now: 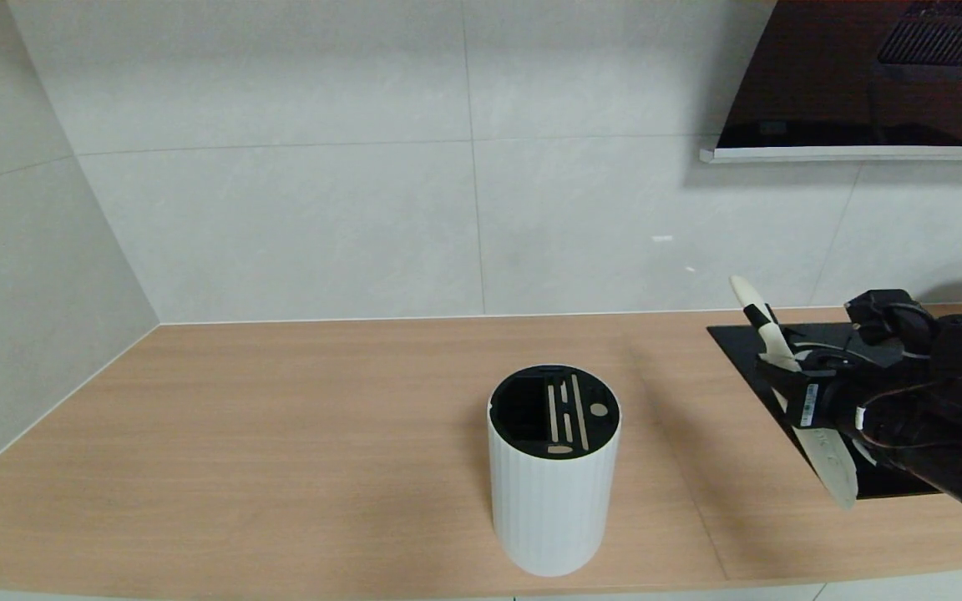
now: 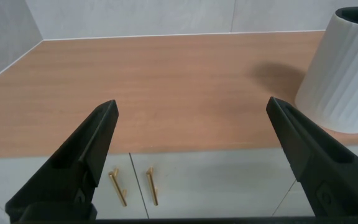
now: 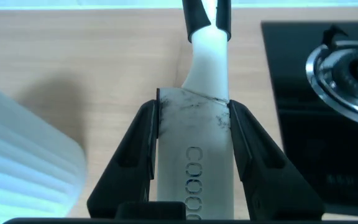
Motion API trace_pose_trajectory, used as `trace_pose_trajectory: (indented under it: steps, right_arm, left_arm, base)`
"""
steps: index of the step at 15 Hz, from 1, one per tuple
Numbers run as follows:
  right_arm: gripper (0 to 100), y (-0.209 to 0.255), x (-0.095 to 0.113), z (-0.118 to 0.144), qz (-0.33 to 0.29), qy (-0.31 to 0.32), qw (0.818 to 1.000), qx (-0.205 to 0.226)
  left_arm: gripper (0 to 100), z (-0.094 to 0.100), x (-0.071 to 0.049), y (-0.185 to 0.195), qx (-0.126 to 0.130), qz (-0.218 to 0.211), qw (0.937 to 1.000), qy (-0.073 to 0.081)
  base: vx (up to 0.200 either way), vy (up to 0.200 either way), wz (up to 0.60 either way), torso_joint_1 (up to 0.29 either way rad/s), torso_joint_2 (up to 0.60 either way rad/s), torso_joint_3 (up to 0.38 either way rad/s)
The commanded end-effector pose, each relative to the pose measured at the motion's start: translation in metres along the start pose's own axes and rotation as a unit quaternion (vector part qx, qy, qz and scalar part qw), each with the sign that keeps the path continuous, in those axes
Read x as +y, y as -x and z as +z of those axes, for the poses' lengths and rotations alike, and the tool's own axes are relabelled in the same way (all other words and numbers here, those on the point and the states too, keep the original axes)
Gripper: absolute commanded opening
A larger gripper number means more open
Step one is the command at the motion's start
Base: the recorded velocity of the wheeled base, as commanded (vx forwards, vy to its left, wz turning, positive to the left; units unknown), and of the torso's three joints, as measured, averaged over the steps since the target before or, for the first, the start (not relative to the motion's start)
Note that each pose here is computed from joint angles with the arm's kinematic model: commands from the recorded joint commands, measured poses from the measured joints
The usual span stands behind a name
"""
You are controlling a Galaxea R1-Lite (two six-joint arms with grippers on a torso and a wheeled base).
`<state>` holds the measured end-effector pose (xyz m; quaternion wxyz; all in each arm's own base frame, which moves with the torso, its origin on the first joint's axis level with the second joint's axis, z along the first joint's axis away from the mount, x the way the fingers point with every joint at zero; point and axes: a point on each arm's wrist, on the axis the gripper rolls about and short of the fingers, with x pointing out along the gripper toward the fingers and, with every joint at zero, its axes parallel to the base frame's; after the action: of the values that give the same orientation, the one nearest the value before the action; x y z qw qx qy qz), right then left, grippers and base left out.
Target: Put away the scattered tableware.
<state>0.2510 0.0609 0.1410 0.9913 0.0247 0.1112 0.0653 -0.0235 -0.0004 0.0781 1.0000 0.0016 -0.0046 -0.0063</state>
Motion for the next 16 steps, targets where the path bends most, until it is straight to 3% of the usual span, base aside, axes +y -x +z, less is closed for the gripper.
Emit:
trace_pose_trajectory:
  steps: [1, 4, 5, 6, 7, 9, 10, 12, 14, 16]
  right_arm:
    - [0, 0.003, 0.001, 0.018, 0.002, -0.003, 0.999, -0.035]
    - [0, -0.01, 0.013, 0.056, 0.016, -0.004, 0.997, -0.078]
    - [0, -0.01, 0.017, 0.059, 0.02, -0.004, 0.997, -0.076]
    - [0, -0.007, 0.03, 0.068, 0.041, -0.003, 0.997, -0.072]
    - [0, -0.006, 0.04, 0.072, 0.059, -0.001, 0.995, -0.078]
    - [0, -0.001, 0.062, 0.082, 0.097, 0.0, 0.991, -0.091]
    - [0, 0.004, 0.075, 0.082, 0.12, 0.003, 0.989, -0.09]
    - [0, 0.022, 0.097, 0.075, 0.163, 0.01, 0.983, -0.08]
    - [0, 0.037, 0.113, 0.071, 0.192, 0.016, 0.979, -0.071]
    - [0, 0.042, 0.123, 0.066, 0.212, 0.017, 0.975, -0.064]
  left_arm:
    - [100, 0.022, 0.0, 0.006, -0.03, -0.005, 0.9995, 0.003]
    - [100, 0.092, 0.0, -0.022, 0.041, -0.049, 0.9979, 0.002]
    - [100, 0.101, 0.0, -0.029, 0.05, -0.05, 0.9974, 0.001]
    - [100, 0.137, -0.003, -0.069, 0.093, -0.05, 0.9944, 0.0]
    - [100, 0.155, -0.004, -0.096, 0.112, -0.052, 0.9923, 0.0]
    - [100, 0.173, -0.011, -0.15, 0.147, -0.077, 0.9862, 0.003]
    - [100, 0.175, -0.018, -0.175, 0.154, -0.101, 0.9827, 0.02]
    - [100, 0.167, -0.043, -0.218, 0.154, -0.147, 0.9734, 0.084]
    - [100, 0.155, -0.068, -0.238, 0.154, -0.182, 0.9578, 0.161]
    - [100, 0.149, -0.089, -0.243, 0.166, -0.212, 0.9392, 0.213]
  base:
    - [0.0, 0.0, 0.0, 0.0, 0.0, 0.0]
    - [0.0, 0.0, 0.0, 0.0, 0.0, 0.0]
    - [0.0, 0.0, 0.0, 0.0, 0.0, 0.0]
    - [0.0, 0.0, 0.0, 0.0, 0.0, 0.0]
    - [0.0, 0.0, 0.0, 0.0, 0.0, 0.0]
    - [0.0, 0.0, 0.0, 0.0, 0.0, 0.0]
    - [0.0, 0.0, 0.0, 0.0, 0.0, 0.0]
    - [0.0, 0.0, 0.0, 0.0, 0.0, 0.0]
    - [0.0, 0.0, 0.0, 0.0, 0.0, 0.0]
    - [0.0, 0.0, 0.0, 0.0, 0.0, 0.0]
